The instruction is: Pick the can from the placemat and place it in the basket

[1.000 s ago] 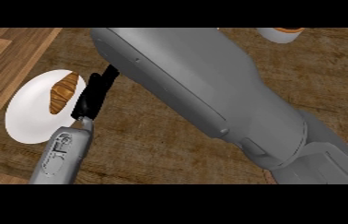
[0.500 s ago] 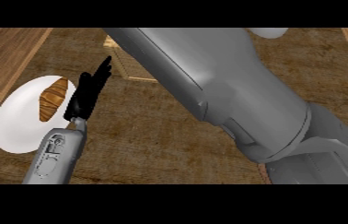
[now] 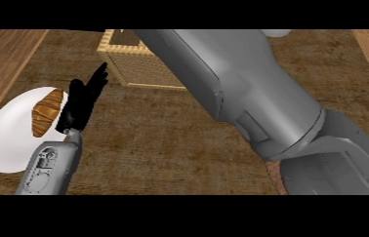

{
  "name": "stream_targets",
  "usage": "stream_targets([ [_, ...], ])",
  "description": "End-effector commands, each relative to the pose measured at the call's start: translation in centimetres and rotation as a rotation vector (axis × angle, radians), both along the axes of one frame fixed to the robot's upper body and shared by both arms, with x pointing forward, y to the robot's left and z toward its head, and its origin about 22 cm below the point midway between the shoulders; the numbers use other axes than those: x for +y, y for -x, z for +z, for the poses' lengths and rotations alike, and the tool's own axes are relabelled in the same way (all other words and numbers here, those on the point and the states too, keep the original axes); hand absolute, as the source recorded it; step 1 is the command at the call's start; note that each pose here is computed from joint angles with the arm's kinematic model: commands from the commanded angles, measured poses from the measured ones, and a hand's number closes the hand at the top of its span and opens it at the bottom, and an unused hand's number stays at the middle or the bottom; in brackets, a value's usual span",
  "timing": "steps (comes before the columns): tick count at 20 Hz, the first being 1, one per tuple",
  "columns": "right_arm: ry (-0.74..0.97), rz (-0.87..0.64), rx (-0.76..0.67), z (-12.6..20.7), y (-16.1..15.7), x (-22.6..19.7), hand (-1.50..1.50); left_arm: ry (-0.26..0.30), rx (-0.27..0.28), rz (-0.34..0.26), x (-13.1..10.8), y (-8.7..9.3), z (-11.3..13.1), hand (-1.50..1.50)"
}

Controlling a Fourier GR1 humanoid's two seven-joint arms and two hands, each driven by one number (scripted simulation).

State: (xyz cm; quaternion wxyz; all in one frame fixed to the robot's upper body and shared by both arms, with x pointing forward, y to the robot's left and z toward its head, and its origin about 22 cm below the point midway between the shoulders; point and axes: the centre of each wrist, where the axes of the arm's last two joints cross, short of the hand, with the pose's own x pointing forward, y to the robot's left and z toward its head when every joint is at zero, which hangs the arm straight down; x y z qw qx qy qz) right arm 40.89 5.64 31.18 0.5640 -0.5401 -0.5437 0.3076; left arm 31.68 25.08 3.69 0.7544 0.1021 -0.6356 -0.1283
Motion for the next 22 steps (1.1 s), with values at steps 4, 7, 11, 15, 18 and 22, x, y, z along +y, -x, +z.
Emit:
stream_targets([
  [4,-0.027,0.034,0.066,-1.6,-1.1,-1.1,1.5,0.023,0.017,0.014,-0.9,0.2,-0.3,0.0],
  [7,-0.007,0.013,0.057,-5.7,-2.0,-2.5,1.5,-0.003,-0.016,0.008,1.2,-0.2,0.9,0.0],
  [11,-0.116,-0.002,0.086,-7.1,-2.7,-3.6,1.5,-0.01,0.005,-0.008,0.4,1.2,-1.0,0.0],
  [15,-0.273,-0.034,0.123,-9.3,-3.1,-4.8,-1.5,-0.004,-0.009,0.008,-0.1,0.3,-0.4,0.0],
  [18,-0.317,-0.021,0.089,-11.4,-3.4,-5.9,-1.5,0.002,-0.006,-0.022,0.5,1.4,-0.6,0.0],
  [22,-0.342,0.017,0.001,-11.6,-3.3,-5.8,-1.5,0.013,-0.009,0.016,0.4,0.3,-0.9,0.0],
])
